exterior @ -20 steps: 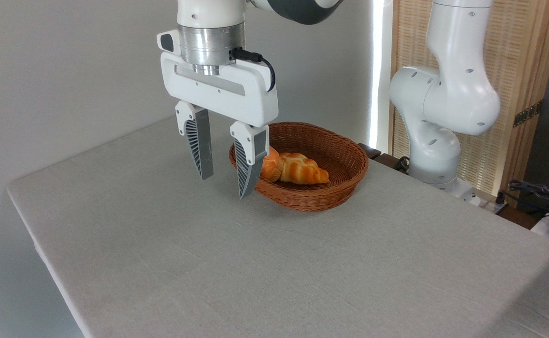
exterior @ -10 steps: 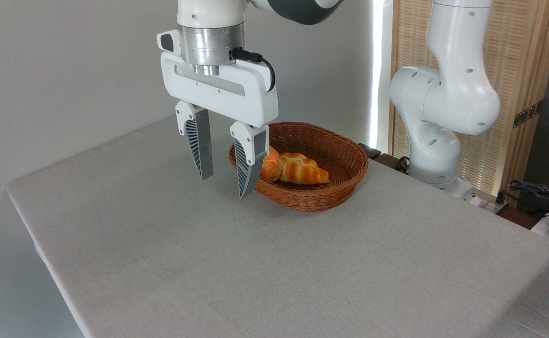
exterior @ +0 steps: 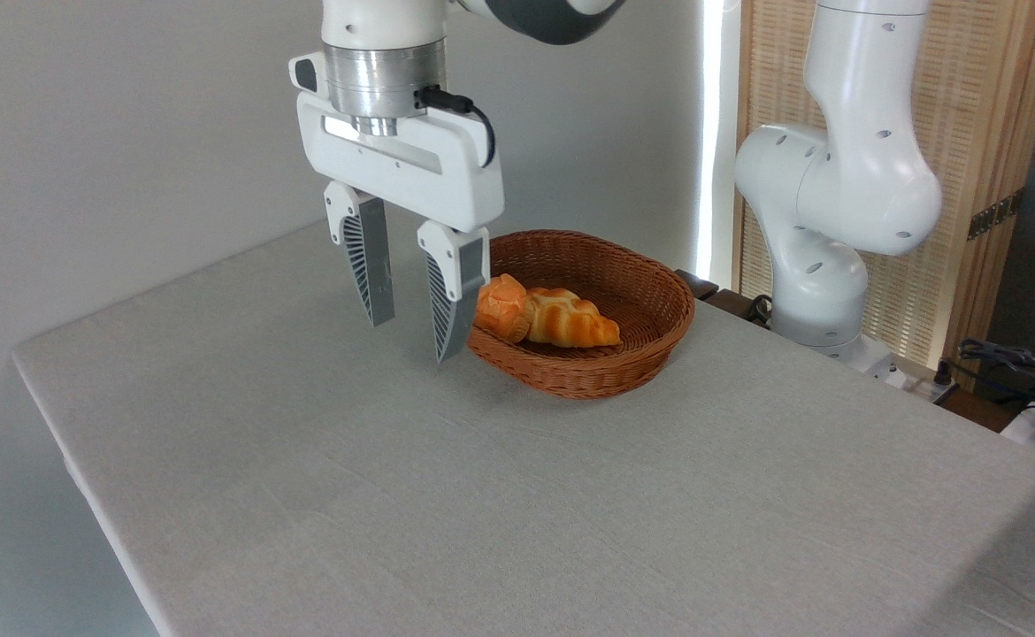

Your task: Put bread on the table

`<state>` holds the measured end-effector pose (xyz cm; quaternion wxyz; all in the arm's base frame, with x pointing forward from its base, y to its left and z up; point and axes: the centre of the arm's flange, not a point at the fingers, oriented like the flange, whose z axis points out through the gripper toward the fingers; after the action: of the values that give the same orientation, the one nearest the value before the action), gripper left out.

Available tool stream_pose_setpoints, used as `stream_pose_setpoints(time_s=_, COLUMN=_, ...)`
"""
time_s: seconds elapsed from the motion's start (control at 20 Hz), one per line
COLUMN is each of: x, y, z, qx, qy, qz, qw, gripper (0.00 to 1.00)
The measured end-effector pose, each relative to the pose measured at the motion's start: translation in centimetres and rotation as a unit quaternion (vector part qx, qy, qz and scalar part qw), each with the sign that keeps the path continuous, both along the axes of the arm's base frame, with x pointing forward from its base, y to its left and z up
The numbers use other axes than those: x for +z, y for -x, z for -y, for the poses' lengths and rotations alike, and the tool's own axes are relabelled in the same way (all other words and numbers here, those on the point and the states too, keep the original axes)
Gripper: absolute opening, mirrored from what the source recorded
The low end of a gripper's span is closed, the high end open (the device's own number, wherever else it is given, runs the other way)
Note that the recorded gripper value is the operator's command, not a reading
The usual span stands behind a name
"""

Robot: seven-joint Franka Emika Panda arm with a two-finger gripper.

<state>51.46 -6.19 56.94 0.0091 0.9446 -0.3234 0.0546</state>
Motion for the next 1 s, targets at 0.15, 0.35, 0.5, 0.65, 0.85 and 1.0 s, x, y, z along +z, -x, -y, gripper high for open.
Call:
stream_pose_setpoints(time_s=0.15, x=-0.9, y=0.9, z=2.6, qx=-0.052, qy=-0.006, qz=-0.025, qw=0.9983, gripper=1.0)
stream_pose_setpoints(time_s=0.35, x=-1.8, y=2.4, z=4.1, qx=-0.167, qy=-0.014, qz=-0.065, qw=0.9836, gripper=1.0)
stream_pose_setpoints(time_s=0.5, x=-1.6, y=4.1, z=5.4, qx=-0.263, qy=-0.015, qz=-0.089, qw=0.9606, gripper=1.0)
stream_pose_setpoints(time_s=0.65, x=-1.7, y=5.9, z=7.5, qx=-0.343, qy=-0.015, qz=-0.106, qw=0.9333, gripper=1.0)
stream_pose_setpoints(time_s=0.85, x=-3.1, y=8.8, z=10.8, qx=-0.436, qy=-0.016, qz=-0.117, qw=0.8921, gripper=1.0)
stream_pose_setpoints(time_s=1.0, x=-4.4, y=10.7, z=13.2, qx=-0.476, qy=-0.018, qz=-0.13, qw=0.8695, gripper=1.0)
